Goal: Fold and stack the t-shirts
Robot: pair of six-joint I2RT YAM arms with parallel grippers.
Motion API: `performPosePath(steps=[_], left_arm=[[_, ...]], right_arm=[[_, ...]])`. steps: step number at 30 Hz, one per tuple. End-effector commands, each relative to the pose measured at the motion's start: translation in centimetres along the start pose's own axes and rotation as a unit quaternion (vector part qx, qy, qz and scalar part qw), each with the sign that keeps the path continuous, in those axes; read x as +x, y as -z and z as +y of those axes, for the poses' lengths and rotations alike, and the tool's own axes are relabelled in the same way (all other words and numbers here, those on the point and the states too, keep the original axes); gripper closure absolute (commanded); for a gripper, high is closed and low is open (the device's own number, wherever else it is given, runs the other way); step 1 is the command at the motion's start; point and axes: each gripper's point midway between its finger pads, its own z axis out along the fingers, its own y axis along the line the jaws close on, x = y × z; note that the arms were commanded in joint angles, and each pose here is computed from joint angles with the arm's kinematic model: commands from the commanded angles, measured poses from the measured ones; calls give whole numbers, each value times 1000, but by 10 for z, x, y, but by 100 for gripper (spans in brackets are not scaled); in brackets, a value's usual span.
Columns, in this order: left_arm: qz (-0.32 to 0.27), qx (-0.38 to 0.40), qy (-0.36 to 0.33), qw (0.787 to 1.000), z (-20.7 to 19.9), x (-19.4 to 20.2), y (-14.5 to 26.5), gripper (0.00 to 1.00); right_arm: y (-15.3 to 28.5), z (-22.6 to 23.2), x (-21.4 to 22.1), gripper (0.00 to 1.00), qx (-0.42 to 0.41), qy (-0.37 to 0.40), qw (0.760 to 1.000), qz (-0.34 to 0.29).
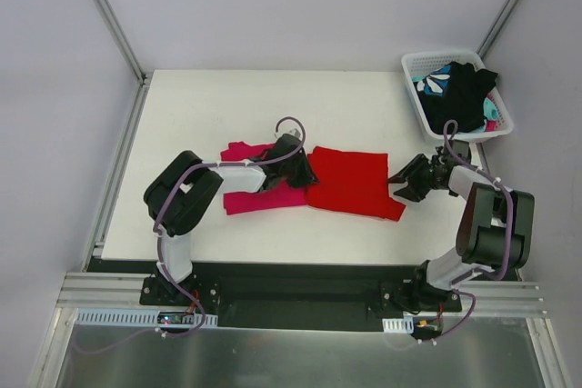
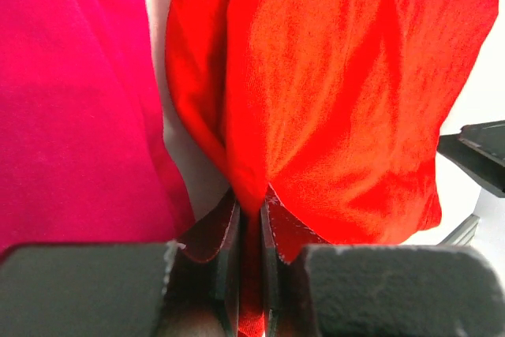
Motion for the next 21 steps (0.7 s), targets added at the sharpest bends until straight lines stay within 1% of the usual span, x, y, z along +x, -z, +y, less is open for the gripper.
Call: performPosePath(steps=[1,6,11,15,21], left_arm=[[-13,12,-12,1000,-8,-18,10,95],[-9,13,-10,1000,-6,-20,9,95],[-3,17,-6,1000,-8,-19,6,95],[0,18,-3,1000,-9,-18,4,95],[3,20,-1,1000,-9,-17,3,94]], right_arm=[[-6,-24,4,50,53,1,999,9],[-13,-31,5,50,57,-1,998,14],[-19,-25,2,50,41,-2,999,17],[-24,-9,2,50,21,3,1000,23],[-37,22,11,50,6,30,999,37]])
